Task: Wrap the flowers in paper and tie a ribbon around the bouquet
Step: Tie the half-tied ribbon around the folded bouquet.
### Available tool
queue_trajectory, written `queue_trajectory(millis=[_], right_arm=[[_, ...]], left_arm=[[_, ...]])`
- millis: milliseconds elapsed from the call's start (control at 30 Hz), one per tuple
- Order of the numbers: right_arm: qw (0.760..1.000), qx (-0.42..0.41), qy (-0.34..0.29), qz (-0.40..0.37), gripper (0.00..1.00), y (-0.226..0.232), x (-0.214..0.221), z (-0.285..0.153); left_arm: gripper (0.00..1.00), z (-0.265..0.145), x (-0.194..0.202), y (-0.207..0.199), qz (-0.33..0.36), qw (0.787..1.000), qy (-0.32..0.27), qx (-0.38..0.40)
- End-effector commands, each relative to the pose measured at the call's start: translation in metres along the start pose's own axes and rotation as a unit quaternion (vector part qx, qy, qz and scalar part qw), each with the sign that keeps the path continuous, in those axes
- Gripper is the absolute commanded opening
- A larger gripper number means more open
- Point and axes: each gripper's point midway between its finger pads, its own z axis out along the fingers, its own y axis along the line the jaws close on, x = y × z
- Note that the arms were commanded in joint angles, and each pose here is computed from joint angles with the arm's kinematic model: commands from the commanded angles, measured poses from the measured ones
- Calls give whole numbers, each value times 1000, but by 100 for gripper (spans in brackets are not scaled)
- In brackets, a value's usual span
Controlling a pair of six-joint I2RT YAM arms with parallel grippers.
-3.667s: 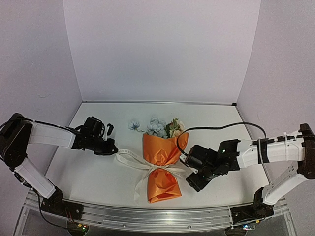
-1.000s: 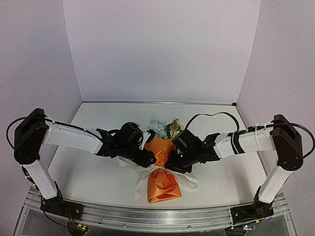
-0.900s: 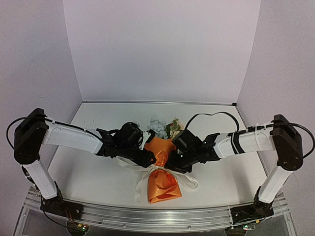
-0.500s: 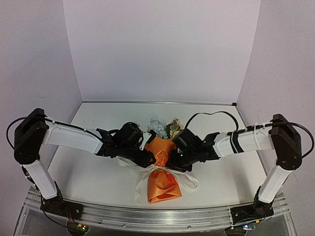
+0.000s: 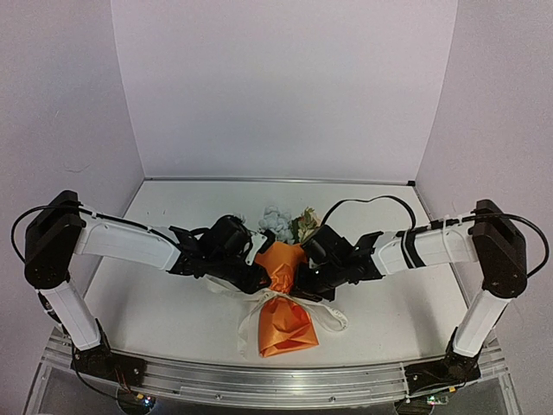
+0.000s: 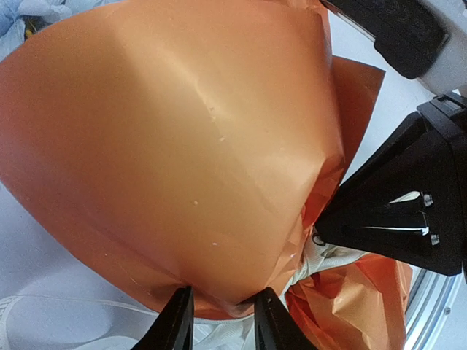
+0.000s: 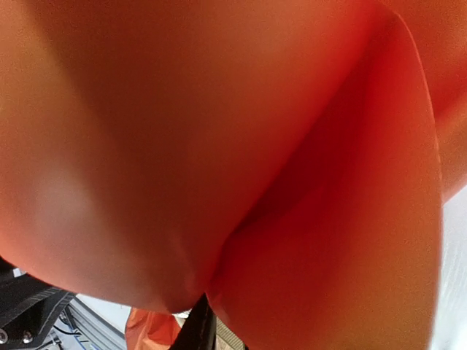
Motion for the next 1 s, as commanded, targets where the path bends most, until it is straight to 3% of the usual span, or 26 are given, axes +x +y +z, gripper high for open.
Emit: queue_trajectory(millis=[0,67,267,967], right_arm=[[1000,-15,-12,-14,6,14,-11,-3],[1000,-18,-13,-16,1,16,-12,-6],[999,-10,-26,-34,0,7,-12,-18],[992,64,-65,-85,0,-53,-17,-44]], left_arm=[[22,1,-9,-2,6,1000,-16,2],[15,2,-9,0,3,1000,-16,-3],[3,3,-11,9,-6,999,-21,-28],[0,3,-3,11,0,1000,-11,-29]])
